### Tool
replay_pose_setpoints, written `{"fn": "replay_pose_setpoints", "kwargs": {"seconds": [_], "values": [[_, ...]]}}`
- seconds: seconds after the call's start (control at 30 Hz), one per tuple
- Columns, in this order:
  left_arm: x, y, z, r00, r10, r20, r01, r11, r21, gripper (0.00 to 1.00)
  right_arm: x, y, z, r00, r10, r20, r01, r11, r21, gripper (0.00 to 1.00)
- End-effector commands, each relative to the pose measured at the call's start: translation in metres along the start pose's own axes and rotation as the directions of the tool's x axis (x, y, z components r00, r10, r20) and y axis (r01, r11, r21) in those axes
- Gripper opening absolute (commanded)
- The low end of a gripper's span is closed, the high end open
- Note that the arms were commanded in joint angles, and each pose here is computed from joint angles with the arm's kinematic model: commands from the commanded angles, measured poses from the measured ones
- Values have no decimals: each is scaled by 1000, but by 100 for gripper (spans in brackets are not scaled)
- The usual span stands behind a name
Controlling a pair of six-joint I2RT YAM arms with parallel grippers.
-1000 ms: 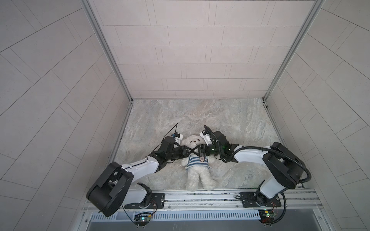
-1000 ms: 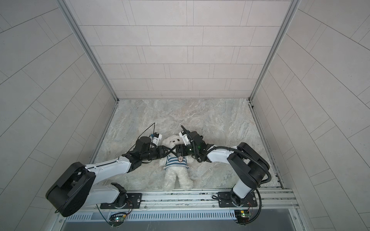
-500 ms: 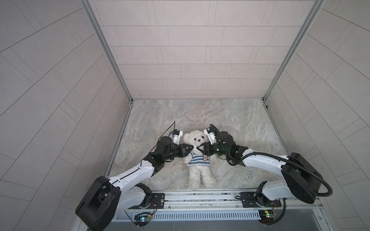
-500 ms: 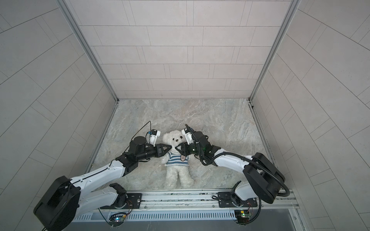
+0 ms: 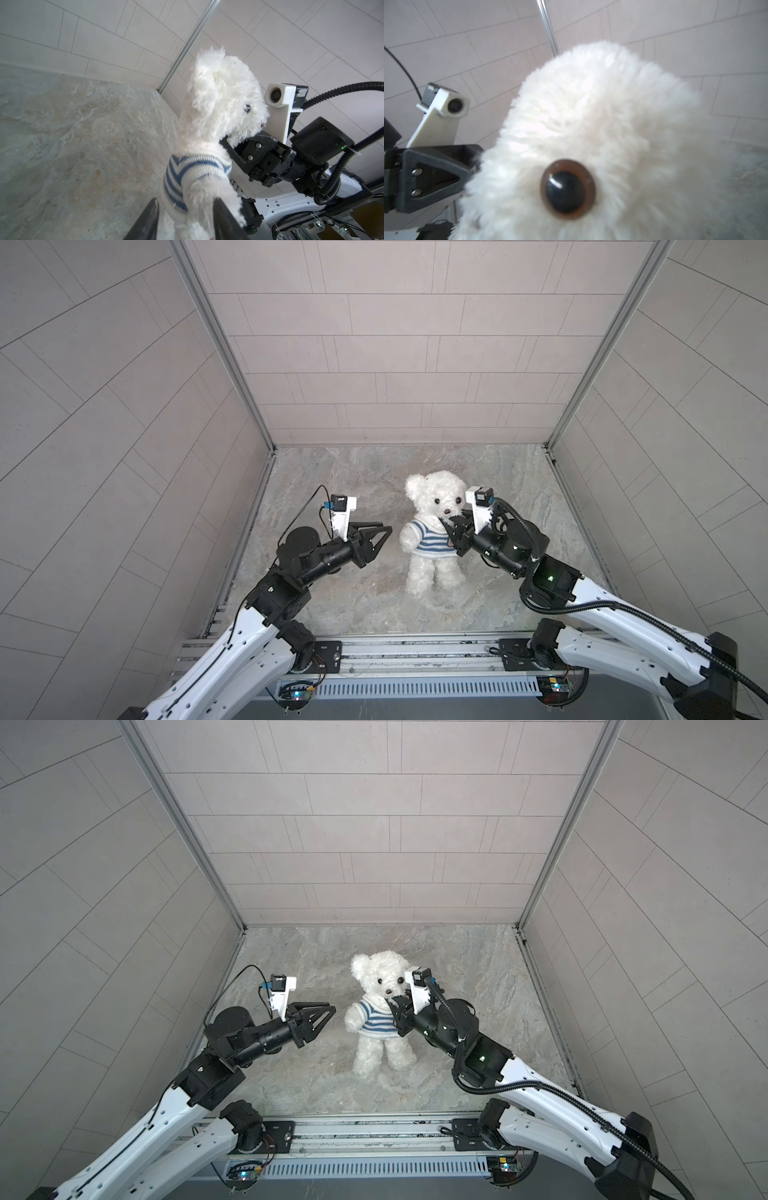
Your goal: Dress the teddy bear
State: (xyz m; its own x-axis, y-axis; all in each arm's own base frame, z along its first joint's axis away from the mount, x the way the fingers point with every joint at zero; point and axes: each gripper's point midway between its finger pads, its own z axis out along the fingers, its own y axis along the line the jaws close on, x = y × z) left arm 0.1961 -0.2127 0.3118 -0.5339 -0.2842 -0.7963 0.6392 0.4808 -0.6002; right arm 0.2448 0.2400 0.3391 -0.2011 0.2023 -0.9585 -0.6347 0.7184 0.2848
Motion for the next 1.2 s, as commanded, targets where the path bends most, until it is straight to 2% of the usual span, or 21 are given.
{"fn": "replay_pose_setpoints", "kwargs": {"seconds": [0.0, 0.03, 0.13, 0.33, 0.43, 0.6, 0.83, 0.87, 0.93, 1.0, 1.17], "values": [[9, -1, -3, 999, -40, -24, 39, 999, -13, 54, -36, -11, -9, 995, -54, 83, 43, 992, 121, 0], [9, -5, -2, 999, -49, -22, 49, 999, 0, 54, -41, -11, -9, 994, -61, 86, 49, 990, 136, 0], [4, -28, 4, 997, -78, -3, 78, 994, 77, 36, -52, -5, -7, 992, -87, 93, 71, 984, 166, 0], [-8, -61, 23, 992, -122, 31, 116, 984, 136, 36, -63, 4, -2, 984, -117, 138, 88, 976, 201, 0], [-14, -53, 33, 981, -180, 72, 173, 980, 94, 38, -66, 8, -1, 979, -116, 165, 82, 977, 198, 0], [-16, -31, 47, 969, -225, 99, 228, 973, -23, 33, -70, 14, 0, 974, -107, 201, 71, 981, 180, 0], [-12, -27, 58, 967, -246, 70, 250, 967, -53, 39, -70, 21, 3, 966, -100, 237, 61, 984, 167, 0], [-11, -26, 58, 966, -247, 70, 251, 966, -61, 41, -70, 21, 2, 965, -99, 243, 60, 985, 165, 0], [-9, -21, 56, 966, -248, 76, 254, 964, -82, 51, -70, 21, 1, 962, -101, 252, 60, 984, 168, 0], [-7, -19, 52, 965, -250, 80, 256, 963, -87, 55, -70, 20, -1, 961, -108, 256, 62, 981, 182, 0], [-3, -14, 47, 966, -248, 79, 256, 961, -103, 52, -72, 17, -6, 954, -113, 279, 56, 978, 203, 0]]}}
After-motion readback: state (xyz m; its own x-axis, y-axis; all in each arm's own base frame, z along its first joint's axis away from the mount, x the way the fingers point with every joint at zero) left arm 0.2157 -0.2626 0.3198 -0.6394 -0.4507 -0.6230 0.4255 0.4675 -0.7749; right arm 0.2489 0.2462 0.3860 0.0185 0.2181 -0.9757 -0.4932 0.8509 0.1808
